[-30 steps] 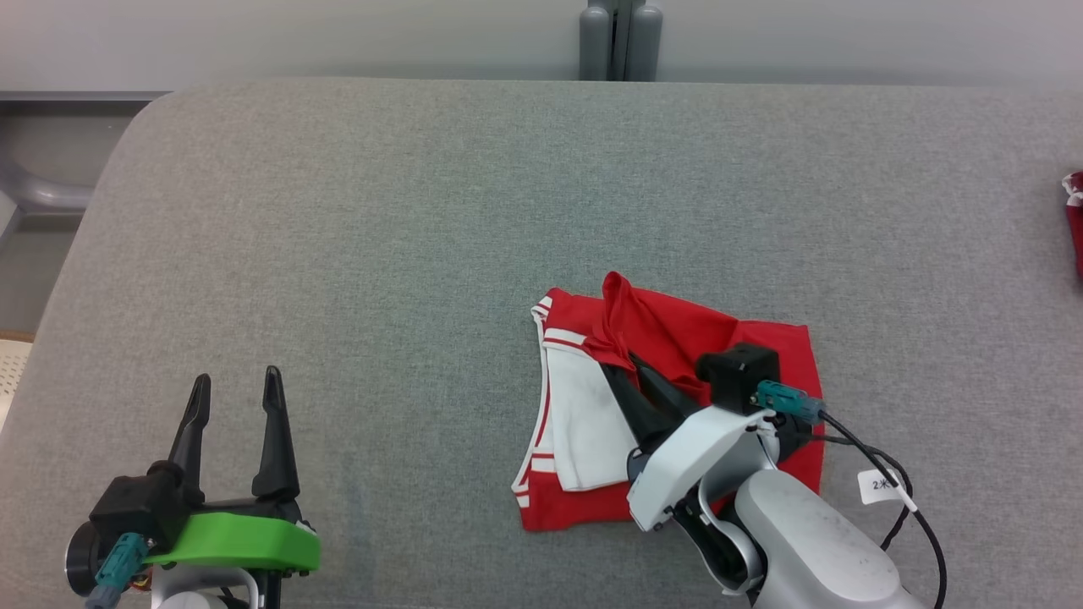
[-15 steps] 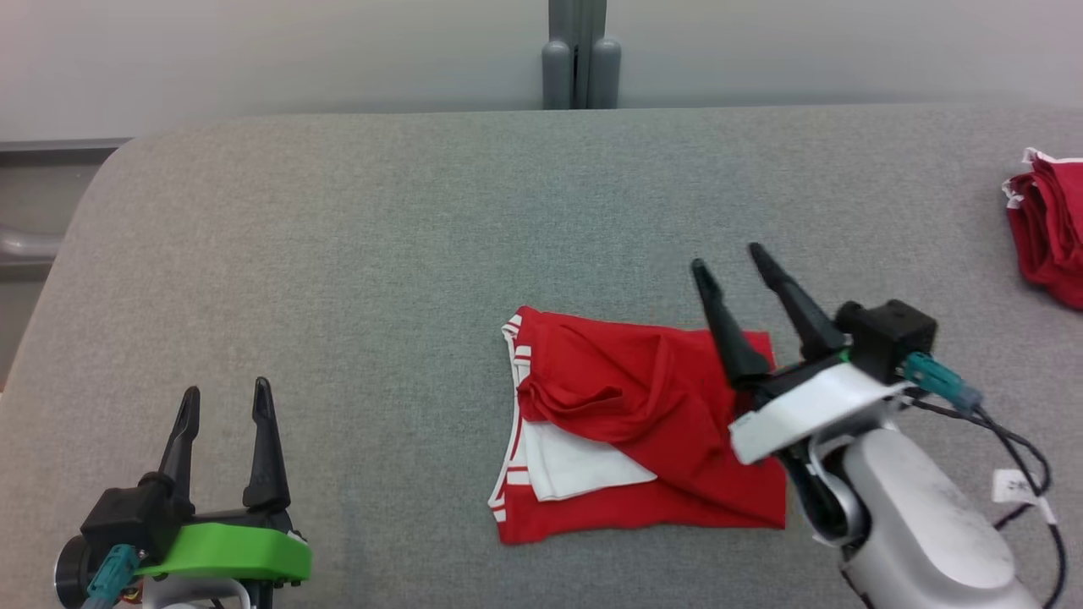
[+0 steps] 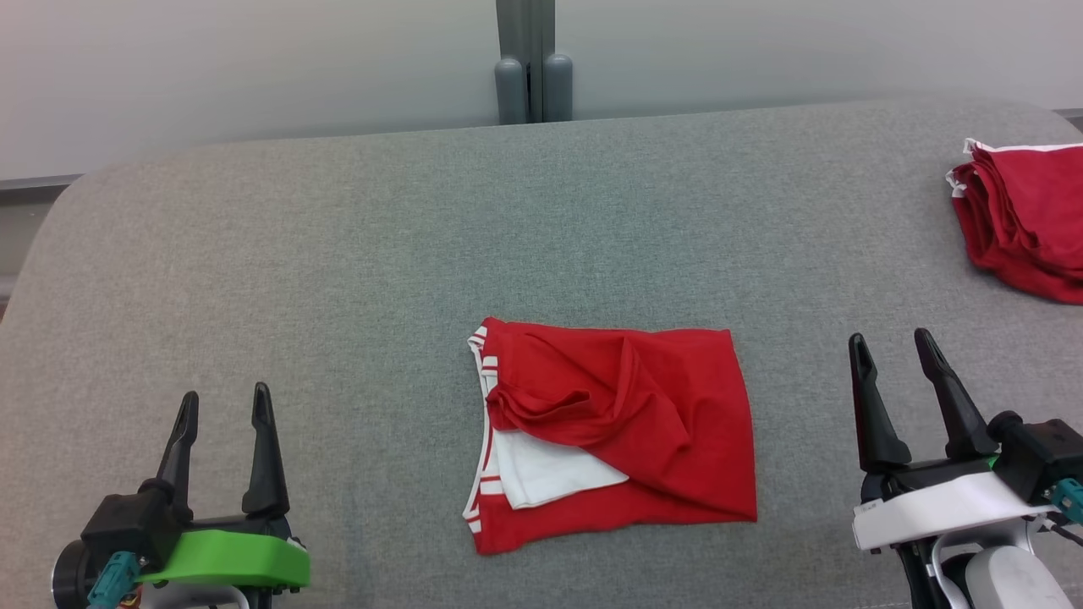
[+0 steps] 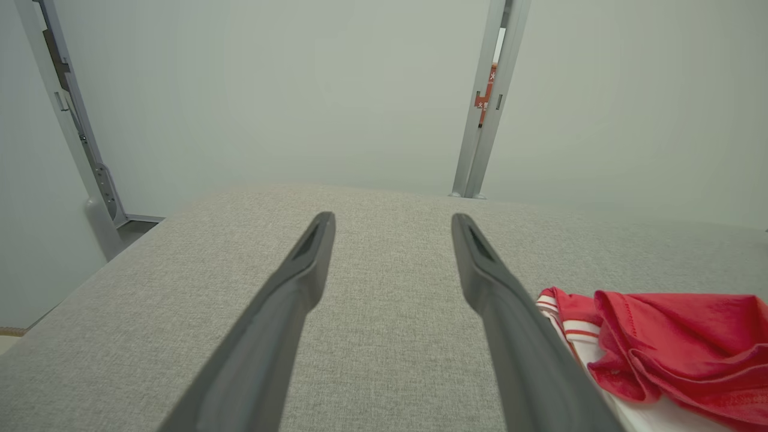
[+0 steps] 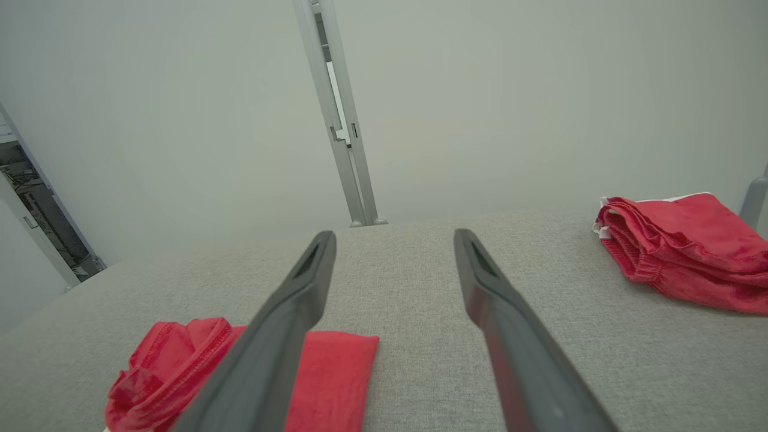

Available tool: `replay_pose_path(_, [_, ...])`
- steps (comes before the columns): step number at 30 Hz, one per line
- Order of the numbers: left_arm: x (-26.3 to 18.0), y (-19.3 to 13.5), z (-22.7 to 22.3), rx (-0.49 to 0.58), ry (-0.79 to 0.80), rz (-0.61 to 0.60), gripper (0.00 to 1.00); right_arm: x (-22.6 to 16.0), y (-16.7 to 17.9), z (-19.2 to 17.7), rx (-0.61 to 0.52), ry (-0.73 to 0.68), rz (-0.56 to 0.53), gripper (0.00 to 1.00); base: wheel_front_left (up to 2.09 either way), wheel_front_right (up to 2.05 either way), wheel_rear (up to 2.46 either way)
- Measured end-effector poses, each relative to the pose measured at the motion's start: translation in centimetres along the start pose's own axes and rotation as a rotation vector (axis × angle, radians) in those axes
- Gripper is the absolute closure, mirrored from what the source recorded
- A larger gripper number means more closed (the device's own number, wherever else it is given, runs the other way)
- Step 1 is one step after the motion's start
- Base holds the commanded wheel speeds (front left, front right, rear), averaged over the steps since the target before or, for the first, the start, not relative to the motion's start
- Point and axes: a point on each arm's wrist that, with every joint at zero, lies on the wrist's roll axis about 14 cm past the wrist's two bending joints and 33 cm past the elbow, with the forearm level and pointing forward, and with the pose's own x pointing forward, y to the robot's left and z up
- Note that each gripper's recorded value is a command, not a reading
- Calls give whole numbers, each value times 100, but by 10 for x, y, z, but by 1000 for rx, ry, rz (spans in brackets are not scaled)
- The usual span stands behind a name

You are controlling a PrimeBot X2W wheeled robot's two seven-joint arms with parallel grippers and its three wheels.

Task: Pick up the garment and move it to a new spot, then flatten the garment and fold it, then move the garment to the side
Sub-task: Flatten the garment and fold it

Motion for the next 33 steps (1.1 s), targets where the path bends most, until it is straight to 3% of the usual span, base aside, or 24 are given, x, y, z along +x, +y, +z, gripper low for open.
replay_pose_path(9, [3,-13,-5,12,17,-45,0,-2,4,-1,-2,-4,-9,0,0,0,0])
replay_pose_path(22, [12,-139,-30,48,91,-500,0,0,-2,-2,-37,-1,-21,0,0,0,0])
replay_pose_path(33, [-12,-206,-84,64,262,-782,0,-9,-29,-4,-54,15,-107,0,0,0,0])
